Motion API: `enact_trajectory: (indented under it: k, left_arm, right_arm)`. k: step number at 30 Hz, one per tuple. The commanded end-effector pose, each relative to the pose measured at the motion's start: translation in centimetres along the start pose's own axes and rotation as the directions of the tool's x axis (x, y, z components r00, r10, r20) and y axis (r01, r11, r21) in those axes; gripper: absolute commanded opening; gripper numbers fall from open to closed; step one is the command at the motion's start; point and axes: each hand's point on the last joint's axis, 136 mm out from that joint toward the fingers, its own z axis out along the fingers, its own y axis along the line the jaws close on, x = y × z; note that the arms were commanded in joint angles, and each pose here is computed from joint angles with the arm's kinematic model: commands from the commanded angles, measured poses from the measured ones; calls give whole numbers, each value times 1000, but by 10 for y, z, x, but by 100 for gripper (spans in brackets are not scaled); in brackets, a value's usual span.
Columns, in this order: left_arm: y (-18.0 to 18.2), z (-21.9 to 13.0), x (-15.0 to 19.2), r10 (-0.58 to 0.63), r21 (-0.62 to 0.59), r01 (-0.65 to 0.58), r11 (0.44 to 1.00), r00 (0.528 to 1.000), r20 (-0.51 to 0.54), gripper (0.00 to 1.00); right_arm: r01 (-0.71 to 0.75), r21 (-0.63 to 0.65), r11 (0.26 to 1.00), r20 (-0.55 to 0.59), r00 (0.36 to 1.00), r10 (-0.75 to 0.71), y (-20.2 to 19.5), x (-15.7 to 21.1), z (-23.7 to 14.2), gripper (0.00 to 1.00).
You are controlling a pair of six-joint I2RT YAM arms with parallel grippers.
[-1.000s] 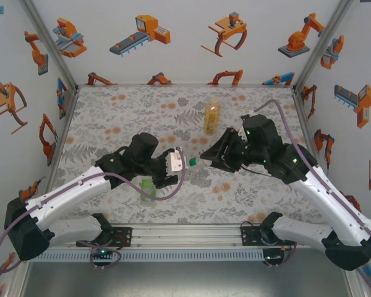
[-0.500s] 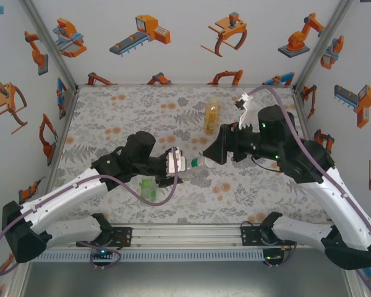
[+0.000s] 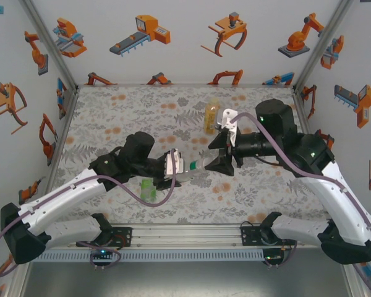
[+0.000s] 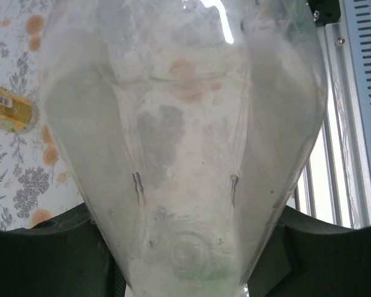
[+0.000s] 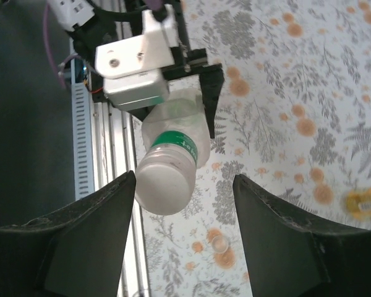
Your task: Screw on the bottle caps
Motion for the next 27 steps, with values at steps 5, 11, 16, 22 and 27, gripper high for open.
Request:
enact_trajectory:
  k: [5, 11, 16, 22, 27]
  left_arm:
    - [-3, -8, -15, 10, 18, -11, 1000, 999, 44, 0]
    - [-3, -5, -13, 3, 23, -4, 1000, 999, 39, 0]
    - [-2, -4, -13, 2, 22, -3, 1000, 999, 39, 0]
    - [-2, -3, -12, -6, 22, 5, 1000, 999, 38, 0]
    - [0, -2, -10, -12, 15, 12, 1000, 1000, 26, 0]
  right_arm:
    - [166, -124, 978, 39, 986, -162, 25, 6, -1, 63]
    - [155, -145, 977, 9, 988, -155, 26, 14, 3, 63]
    - [169, -110, 979, -31, 984, -173, 21, 21, 7, 61]
    - [169, -104, 980, -38, 984, -174, 21, 20, 8, 54]
    - [104, -106, 989, -48, 993, -110, 22, 22, 11, 43]
